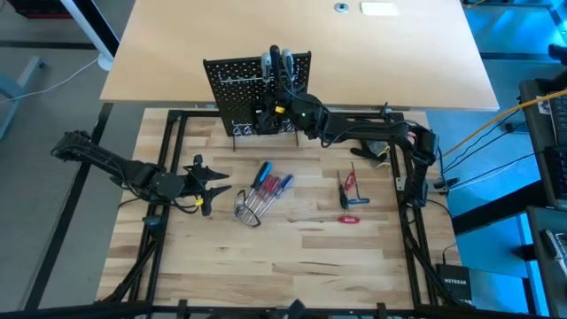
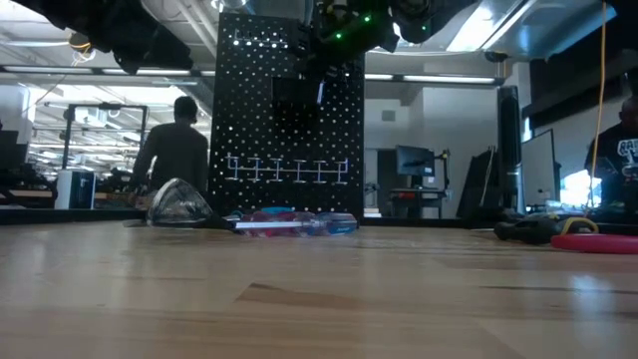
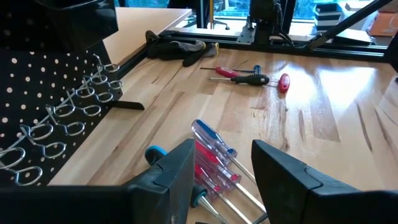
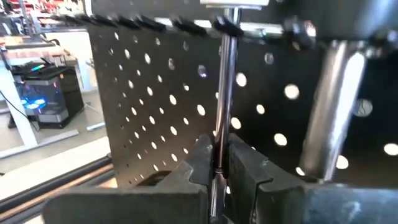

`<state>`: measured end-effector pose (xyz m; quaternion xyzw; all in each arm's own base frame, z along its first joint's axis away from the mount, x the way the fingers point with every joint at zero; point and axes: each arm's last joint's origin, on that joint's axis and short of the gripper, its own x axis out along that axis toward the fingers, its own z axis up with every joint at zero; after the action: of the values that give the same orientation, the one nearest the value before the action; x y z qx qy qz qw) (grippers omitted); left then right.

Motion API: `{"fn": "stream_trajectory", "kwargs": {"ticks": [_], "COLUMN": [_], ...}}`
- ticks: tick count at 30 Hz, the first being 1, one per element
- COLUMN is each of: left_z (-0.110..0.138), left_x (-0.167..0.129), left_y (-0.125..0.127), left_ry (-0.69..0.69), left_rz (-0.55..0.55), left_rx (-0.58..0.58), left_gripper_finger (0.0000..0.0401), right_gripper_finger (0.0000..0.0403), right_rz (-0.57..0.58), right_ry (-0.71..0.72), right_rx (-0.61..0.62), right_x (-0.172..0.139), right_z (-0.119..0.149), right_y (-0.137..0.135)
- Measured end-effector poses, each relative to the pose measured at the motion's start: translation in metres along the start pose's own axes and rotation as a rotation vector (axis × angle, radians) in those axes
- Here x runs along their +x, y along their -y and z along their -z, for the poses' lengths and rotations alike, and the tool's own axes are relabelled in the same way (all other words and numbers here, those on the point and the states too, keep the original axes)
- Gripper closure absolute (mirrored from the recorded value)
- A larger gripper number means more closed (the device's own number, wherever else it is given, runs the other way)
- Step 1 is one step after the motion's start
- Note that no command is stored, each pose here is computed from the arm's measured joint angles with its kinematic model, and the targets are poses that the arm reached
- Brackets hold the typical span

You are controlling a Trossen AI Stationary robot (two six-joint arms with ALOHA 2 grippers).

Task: Hang tools onto peg board
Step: Hang the black and grey nut driver on the peg board, then hang the black screwdriver on the peg board

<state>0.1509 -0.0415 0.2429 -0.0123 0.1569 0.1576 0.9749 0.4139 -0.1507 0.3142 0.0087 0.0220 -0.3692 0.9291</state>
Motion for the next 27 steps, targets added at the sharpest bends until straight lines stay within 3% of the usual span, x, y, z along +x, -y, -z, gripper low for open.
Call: {"fn": "stream_trajectory", "kwargs": {"ticks": [7, 16, 27], "left_z": [0.0, 0.0, 0.0], "left_x": [0.0, 0.0, 0.0], "left_y": [0.0, 0.0, 0.0], "left_ry": [0.0, -0.001, 0.0], "left_rz": [0.0, 0.0, 0.0], "left_rx": [0.0, -0.001, -0.003], "left_gripper_finger": [0.0252, 0.0252, 0.0252], "right_gripper_finger": [0.0363, 0.0293, 0.0261], "right_rz": [0.008, 0.005, 0.067], "right_ry": [-0.03, -0.046, -0.025], "right_rx": [0.011, 0.013, -0.063], "right_x": [0.001, 0.001, -0.02], "right_z": [0.003, 0.005, -0.003], "right_y": [0.003, 0.001, -0.026]}}
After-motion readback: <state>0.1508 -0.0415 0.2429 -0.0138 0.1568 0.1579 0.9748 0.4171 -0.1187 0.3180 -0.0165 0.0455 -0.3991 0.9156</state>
